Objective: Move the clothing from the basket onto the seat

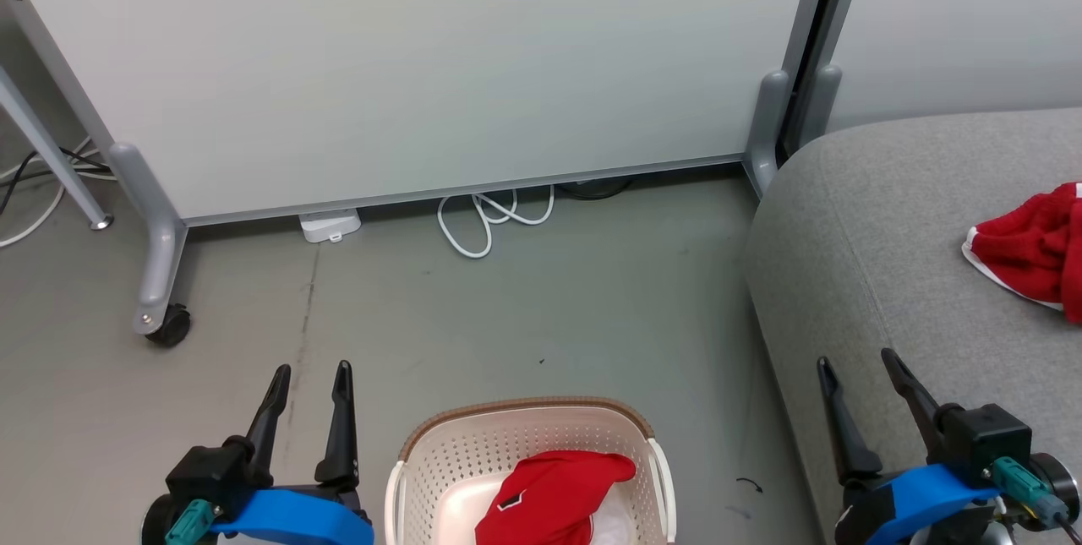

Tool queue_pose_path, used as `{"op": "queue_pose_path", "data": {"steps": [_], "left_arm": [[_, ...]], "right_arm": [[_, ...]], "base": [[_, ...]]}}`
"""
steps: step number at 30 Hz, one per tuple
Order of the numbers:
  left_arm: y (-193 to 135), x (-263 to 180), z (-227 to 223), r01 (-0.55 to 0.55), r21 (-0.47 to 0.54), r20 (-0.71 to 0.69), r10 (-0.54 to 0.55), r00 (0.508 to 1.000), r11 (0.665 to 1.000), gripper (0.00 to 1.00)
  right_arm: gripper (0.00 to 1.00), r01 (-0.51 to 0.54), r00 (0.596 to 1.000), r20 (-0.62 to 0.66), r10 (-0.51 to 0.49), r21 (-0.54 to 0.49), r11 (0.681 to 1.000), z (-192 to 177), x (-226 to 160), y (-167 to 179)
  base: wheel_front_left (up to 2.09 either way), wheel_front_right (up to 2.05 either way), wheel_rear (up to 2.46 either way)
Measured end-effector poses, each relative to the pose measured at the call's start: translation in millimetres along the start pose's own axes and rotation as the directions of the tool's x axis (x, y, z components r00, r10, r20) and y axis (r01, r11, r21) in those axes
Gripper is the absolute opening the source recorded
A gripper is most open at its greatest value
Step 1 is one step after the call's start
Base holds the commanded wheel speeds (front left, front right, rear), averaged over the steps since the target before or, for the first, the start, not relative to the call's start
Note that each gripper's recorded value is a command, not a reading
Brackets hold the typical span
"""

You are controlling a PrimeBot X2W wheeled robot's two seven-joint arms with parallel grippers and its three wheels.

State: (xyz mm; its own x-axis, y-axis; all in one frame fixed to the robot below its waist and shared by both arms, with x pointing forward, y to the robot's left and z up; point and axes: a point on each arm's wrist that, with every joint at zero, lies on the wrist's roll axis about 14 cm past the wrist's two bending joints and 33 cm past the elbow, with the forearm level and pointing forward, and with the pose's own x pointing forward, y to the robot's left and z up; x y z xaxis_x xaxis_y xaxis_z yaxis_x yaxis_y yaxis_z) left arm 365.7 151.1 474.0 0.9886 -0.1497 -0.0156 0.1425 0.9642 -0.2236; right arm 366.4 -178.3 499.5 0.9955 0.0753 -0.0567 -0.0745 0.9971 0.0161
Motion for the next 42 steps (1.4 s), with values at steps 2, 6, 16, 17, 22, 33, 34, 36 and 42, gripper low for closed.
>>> {"op": "queue_pose_path", "data": {"steps": [2, 6, 16, 17, 22, 33, 34, 36, 42], "left_arm": [[0, 0, 0, -0.001, 0.001, 0.001, 0.001, 1.000, 1.000, 1.00], [1, -2, 0, -0.003, 0.001, -0.001, 0.003, 1.000, 1.000, 1.00], [1, -4, -3, -0.007, -0.002, -0.007, 0.007, 1.000, 1.000, 1.00], [1, -4, -3, -0.007, -0.002, -0.008, 0.007, 1.000, 1.000, 1.00], [1, -2, -6, -0.005, -0.004, -0.018, 0.005, 1.000, 1.000, 1.00], [-8, 24, -45, 0.039, -0.016, -0.142, -0.041, 0.989, 0.999, 1.00], [-9, 29, -51, 0.045, -0.019, -0.157, -0.047, 0.986, 0.999, 1.00], [-12, 39, -63, 0.062, -0.020, -0.193, -0.065, 0.979, 0.998, 1.00], [-19, 63, -116, 0.105, -0.033, -0.339, -0.110, 0.934, 0.994, 1.00]], "right_arm": [[1.00, -0.001, 1.000, 0.004, 0.001, 0.004, 1.000, 1, 0, 0], [1.00, -0.001, 1.000, 0.006, 0.001, 0.011, 1.000, 2, -1, 0], [1.00, -0.009, 1.000, 0.012, 0.008, 0.029, 1.000, 2, 0, 3], [1.00, -0.008, 1.000, 0.012, 0.008, 0.030, 1.000, 2, 0, 3], [1.00, -0.011, 1.000, 0.005, 0.010, 0.034, 0.999, 0, 0, 4], [1.00, -0.024, 1.000, -0.006, 0.025, 0.037, 0.999, -6, 17, 8], [1.00, -0.028, 1.000, -0.004, 0.028, 0.037, 0.999, -5, 21, 9], [1.00, -0.030, 1.000, -0.004, 0.030, 0.035, 0.999, -7, 28, 9], [1.00, -0.031, 0.999, -0.033, 0.033, 0.043, 0.999, -21, 47, 7]], "base": [[0.00, 0.00, 0.00], [0.00, 0.00, 0.00], [0.00, 0.00, 0.00], [0.00, 0.00, 0.00], [0.00, 0.00, 0.00], [0.00, 0.00, 0.00], [0.00, 0.00, 0.00], [0.00, 0.00, 0.00], [0.00, 0.00, 0.00]]}}
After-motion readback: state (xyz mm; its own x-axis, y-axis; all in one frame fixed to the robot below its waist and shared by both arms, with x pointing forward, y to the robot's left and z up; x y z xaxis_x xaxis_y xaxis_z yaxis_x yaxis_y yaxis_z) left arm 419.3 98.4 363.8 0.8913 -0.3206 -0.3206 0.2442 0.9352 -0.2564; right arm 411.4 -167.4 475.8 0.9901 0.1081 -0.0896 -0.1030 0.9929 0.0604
